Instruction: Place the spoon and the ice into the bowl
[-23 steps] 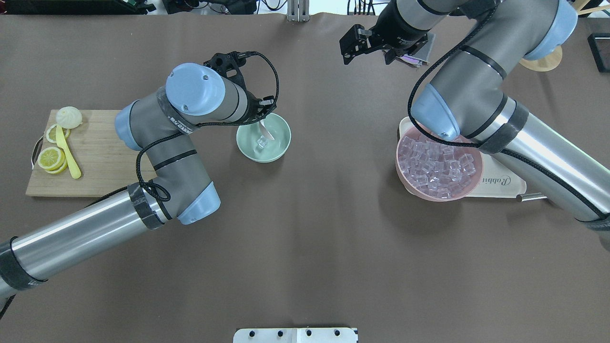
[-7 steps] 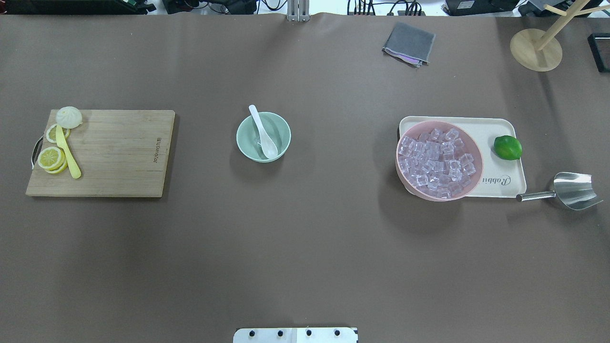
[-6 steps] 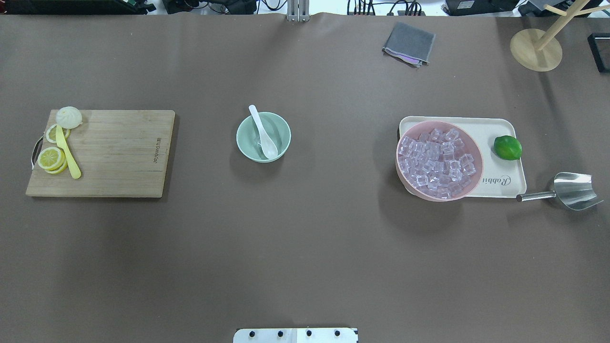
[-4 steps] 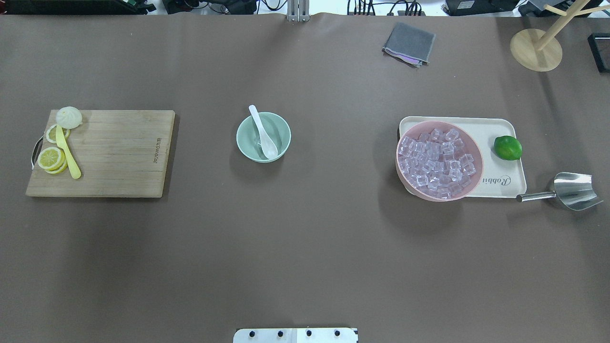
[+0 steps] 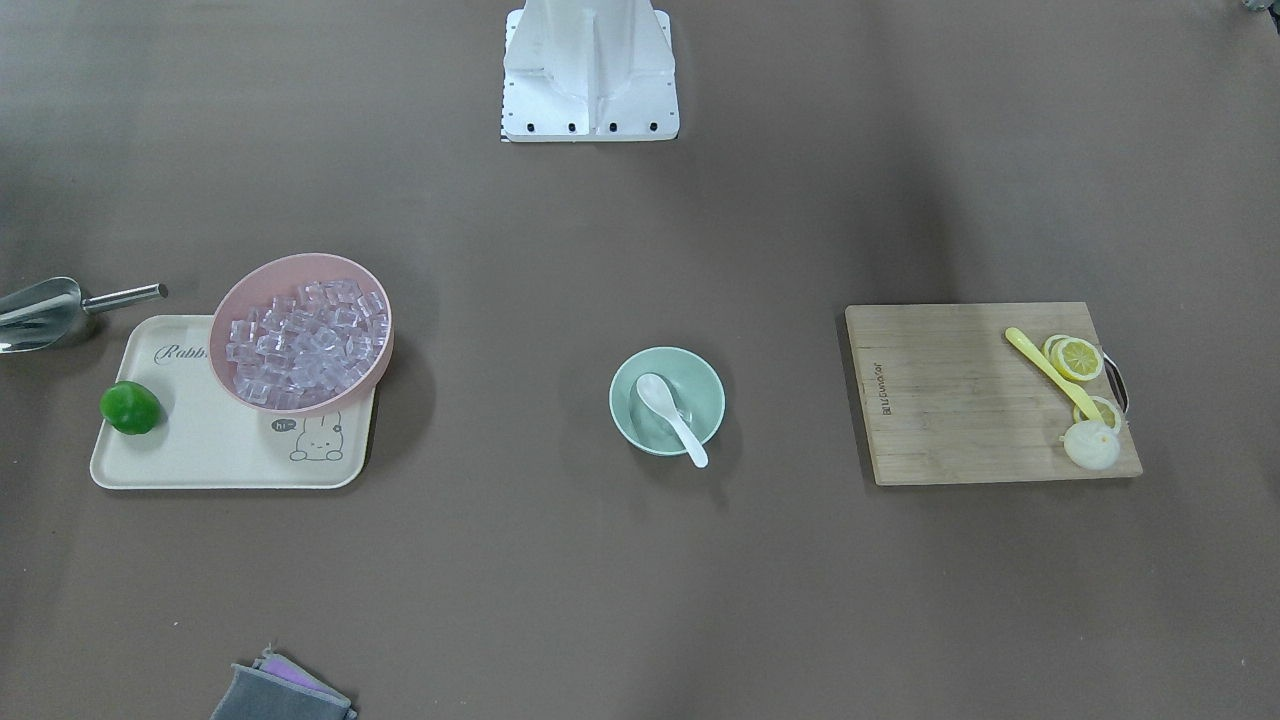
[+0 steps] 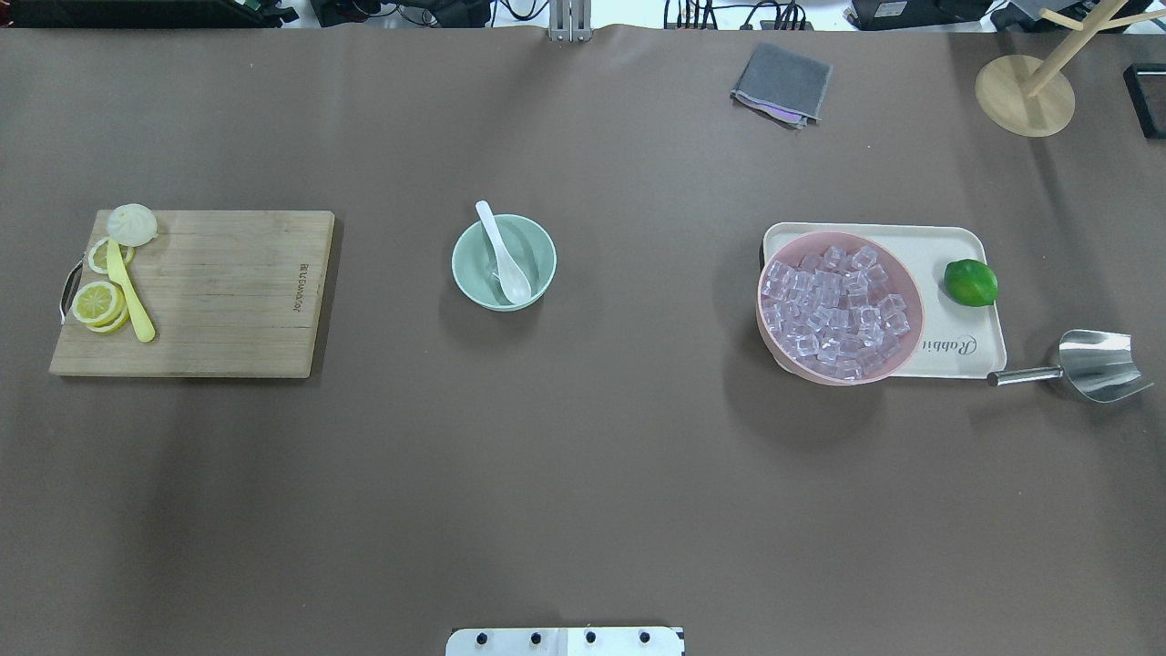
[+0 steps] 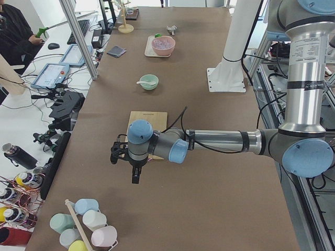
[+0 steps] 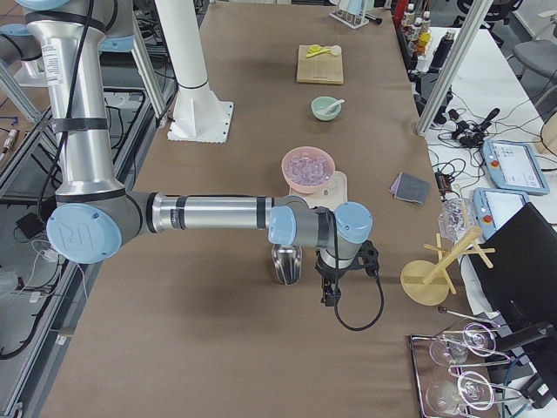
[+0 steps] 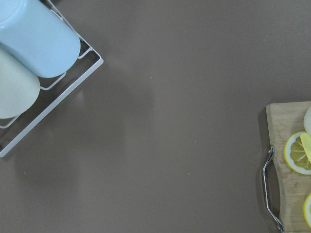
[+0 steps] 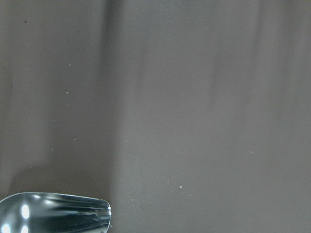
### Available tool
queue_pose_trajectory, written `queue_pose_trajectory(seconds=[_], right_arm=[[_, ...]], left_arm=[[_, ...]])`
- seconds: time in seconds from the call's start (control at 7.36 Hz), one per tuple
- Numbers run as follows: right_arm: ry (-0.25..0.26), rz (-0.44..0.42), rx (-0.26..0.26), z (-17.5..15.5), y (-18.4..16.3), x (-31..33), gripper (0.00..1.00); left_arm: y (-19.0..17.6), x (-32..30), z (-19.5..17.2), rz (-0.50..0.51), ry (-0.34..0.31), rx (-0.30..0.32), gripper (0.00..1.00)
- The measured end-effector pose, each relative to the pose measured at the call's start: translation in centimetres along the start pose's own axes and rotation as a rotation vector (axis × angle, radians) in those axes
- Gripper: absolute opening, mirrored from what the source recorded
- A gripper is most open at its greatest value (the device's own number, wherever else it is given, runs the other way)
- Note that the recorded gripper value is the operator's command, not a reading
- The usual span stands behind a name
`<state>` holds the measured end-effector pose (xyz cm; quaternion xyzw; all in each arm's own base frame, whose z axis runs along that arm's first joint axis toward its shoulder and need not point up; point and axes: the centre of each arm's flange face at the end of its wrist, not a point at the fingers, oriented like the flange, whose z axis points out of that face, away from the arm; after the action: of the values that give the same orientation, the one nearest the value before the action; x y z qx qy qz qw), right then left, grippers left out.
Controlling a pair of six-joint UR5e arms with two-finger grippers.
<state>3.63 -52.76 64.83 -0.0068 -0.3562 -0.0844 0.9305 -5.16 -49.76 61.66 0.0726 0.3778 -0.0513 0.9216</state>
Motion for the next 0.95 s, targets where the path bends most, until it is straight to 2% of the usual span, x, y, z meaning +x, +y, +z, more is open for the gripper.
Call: queue_pose_trajectory(seconds=[0.27,0.95], right_arm=[[-0.004,0.007,0.004,-0.2,-0.3,-1.0,1.0],[-0.005,-0.006,0.024,-1.1,-0.1,-1.9,1.0]], left_arm=[[0.2,2.0,-3.6,-0.034,-0.005,-0.008,0.98],[0.0,1.6,-3.1,-0.05,-0.007,-0.033,0.98]])
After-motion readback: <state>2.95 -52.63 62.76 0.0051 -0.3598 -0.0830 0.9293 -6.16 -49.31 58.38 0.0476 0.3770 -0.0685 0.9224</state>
